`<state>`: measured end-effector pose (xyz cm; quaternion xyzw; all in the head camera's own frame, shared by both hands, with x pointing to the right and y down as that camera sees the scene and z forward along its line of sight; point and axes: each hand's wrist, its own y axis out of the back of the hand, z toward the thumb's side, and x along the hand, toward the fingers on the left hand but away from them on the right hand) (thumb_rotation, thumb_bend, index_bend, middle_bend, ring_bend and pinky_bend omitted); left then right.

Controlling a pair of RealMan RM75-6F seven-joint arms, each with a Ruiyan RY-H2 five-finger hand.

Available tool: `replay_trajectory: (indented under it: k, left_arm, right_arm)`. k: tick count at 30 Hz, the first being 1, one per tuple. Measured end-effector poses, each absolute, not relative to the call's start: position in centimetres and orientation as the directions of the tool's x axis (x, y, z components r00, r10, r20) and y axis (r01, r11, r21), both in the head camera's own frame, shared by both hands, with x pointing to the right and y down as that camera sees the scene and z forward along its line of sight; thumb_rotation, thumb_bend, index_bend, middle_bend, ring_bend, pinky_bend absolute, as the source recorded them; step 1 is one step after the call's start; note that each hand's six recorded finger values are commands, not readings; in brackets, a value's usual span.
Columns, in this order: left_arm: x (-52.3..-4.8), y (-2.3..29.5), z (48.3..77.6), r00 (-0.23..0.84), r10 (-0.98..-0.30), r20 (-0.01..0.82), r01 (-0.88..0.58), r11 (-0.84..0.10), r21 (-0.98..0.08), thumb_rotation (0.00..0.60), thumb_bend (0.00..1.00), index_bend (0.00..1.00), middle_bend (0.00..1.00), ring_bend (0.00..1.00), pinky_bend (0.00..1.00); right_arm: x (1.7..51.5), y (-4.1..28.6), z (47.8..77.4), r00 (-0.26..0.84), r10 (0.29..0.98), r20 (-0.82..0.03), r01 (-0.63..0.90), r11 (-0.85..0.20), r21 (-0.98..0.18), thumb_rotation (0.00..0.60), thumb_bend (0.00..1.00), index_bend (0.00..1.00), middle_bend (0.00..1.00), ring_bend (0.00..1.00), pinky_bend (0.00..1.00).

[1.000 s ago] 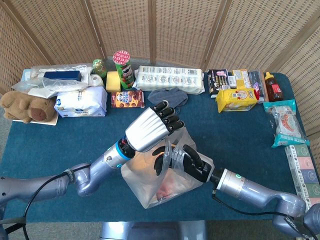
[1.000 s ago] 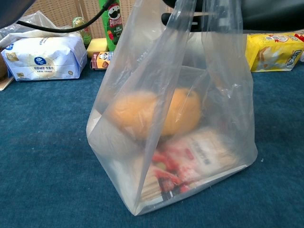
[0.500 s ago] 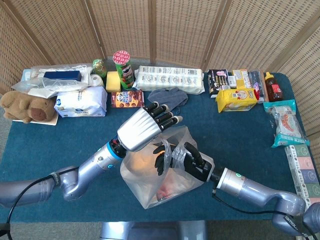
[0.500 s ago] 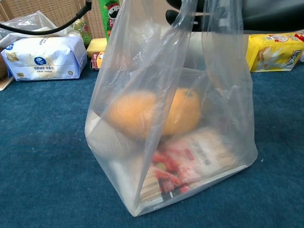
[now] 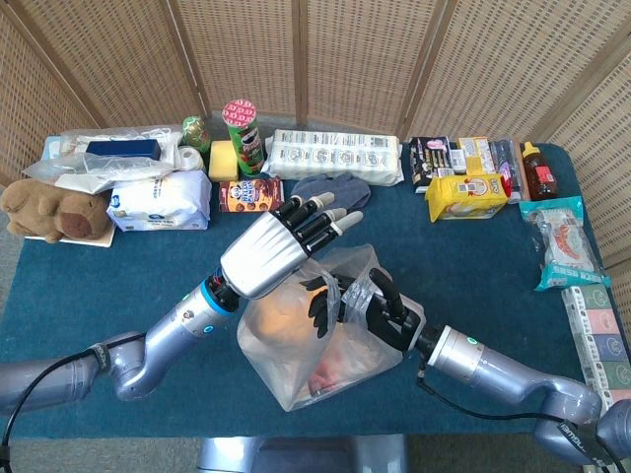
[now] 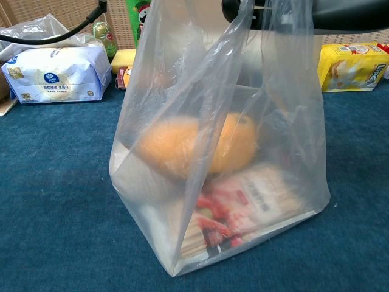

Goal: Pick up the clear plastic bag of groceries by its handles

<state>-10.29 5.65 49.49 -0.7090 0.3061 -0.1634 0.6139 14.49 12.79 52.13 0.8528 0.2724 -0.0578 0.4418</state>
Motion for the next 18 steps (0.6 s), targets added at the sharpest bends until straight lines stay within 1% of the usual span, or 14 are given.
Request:
replay_trajectory:
  k: [11,18]
  left_arm:
    - [-12.1,6.7,49.5,0.761,-0.646,-0.059,-0.166,-0.105,-0.980,0.600,0.00,0.00,0.19,0.10,0.31]
    - [-13.4,7.2,49.4,0.747,-0.663,-0.053,-0.192,-0.138,-0.972,0.600,0.00,0.00,0.19,0.10,0.31]
  right_arm:
    - [14.7,12.5,52.4,0.838,0.420,-0.350,0.526,-0.445,0.725,0.125,0.11,0.28,0.42,0.42,0.41]
    - [14.9,12.2,52.7,0.830,0.425,-0.360,0.538,-0.442,0.718,0.124,0.11,0.28,0.42,0.42,0.41]
